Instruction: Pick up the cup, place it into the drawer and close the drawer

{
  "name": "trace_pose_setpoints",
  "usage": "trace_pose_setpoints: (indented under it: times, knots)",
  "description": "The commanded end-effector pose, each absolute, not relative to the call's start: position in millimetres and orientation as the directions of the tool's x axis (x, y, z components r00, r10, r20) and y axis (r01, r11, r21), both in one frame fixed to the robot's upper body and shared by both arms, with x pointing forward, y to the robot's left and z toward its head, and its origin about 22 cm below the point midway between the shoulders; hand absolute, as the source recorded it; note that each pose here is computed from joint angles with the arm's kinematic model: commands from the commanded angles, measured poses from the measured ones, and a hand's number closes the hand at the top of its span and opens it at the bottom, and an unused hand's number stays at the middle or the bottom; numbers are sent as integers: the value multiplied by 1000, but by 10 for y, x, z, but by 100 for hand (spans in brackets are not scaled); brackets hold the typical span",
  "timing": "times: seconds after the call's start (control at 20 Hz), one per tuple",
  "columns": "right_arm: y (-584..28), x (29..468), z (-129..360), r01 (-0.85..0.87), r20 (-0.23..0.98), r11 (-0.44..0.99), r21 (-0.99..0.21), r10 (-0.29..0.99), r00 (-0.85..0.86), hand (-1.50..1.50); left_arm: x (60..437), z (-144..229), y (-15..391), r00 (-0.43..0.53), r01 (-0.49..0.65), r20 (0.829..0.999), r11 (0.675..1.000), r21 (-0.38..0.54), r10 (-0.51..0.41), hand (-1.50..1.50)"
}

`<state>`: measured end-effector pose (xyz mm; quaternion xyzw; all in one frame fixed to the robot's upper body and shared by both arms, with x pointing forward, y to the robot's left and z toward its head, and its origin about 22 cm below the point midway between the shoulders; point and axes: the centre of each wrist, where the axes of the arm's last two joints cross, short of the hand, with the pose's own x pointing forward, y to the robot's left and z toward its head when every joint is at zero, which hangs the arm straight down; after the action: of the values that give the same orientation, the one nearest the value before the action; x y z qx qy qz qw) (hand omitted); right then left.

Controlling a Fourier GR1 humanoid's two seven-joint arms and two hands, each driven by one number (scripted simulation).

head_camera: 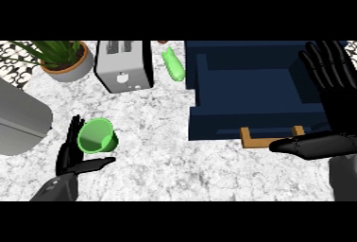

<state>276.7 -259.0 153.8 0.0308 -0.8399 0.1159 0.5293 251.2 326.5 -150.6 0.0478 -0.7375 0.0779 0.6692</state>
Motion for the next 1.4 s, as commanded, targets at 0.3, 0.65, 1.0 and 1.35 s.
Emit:
trace_pose_setpoints:
  times: [0.3, 0.65, 1.0, 1.35]
  knots:
    - [-2587, 2775, 1558, -176, 901, 972, -155, 66, -428, -150, 2605, -1453, 3234, -214, -16, 947, 969, -246, 237, 150]
    - [-2614, 2697, 1623, -165, 895, 973, -161, 73, -441, -150, 2881, -1270, 3140, -360, -284, 919, 957, 57, -162, 150]
    - [-2637, 2630, 1552, -168, 906, 973, -158, 75, -417, -150, 2909, -1329, 2855, -471, -250, 882, 961, -122, -10, 150]
    - [-2821, 2660, 1528, -146, 906, 976, -164, 90, -413, -150, 3322, -960, 2718, -533, 15, 832, 985, -171, 152, 150]
